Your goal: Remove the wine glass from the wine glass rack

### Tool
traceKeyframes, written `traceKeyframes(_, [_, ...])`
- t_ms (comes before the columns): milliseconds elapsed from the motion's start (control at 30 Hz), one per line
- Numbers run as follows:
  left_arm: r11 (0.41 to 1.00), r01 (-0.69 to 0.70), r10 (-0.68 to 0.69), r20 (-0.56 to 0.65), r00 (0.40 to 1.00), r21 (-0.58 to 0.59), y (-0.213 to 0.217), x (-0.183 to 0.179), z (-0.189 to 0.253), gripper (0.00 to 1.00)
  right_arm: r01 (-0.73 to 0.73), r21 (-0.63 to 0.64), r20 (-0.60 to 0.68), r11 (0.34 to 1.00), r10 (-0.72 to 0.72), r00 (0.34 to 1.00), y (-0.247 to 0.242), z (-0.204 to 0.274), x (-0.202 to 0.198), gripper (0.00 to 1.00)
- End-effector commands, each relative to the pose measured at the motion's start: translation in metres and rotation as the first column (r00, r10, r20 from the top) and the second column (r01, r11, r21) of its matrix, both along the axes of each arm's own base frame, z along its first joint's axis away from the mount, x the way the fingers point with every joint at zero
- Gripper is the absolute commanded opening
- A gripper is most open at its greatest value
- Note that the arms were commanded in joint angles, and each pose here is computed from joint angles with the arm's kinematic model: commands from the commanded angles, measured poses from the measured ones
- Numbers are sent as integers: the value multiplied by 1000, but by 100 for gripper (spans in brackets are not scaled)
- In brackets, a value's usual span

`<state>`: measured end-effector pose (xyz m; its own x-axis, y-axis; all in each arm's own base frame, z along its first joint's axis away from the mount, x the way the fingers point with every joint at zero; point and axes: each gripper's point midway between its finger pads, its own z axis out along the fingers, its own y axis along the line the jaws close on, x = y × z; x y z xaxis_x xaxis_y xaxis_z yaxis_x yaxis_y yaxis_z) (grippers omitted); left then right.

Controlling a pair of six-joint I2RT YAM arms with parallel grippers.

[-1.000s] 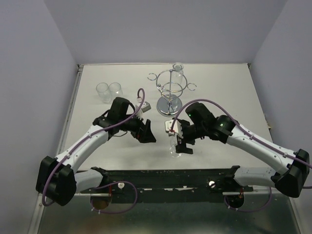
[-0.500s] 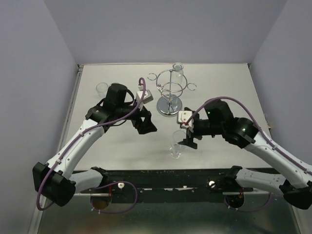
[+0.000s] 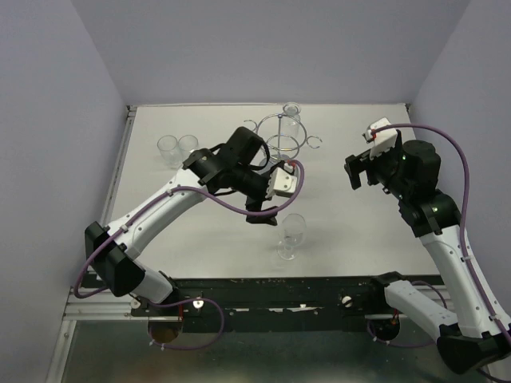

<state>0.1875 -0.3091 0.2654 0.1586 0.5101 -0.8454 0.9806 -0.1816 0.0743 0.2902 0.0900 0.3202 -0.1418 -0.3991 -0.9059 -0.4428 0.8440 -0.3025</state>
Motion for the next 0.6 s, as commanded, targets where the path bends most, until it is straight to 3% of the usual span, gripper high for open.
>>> traceKeyframes(0, [985, 148, -156, 94, 983, 85, -16, -10, -18, 99, 109, 112, -26, 988, -107, 994, -15, -10, 8, 100])
traceKeyframes(267, [968, 170, -193, 119, 974, 182, -40, -9, -35, 99, 75, 108, -30, 991, -72, 997, -15, -29, -6, 100])
traceKeyframes(567, [922, 262, -285, 44, 957, 286, -36, -20, -52, 98, 53, 122, -35, 991, -49, 998, -11, -39, -9, 100])
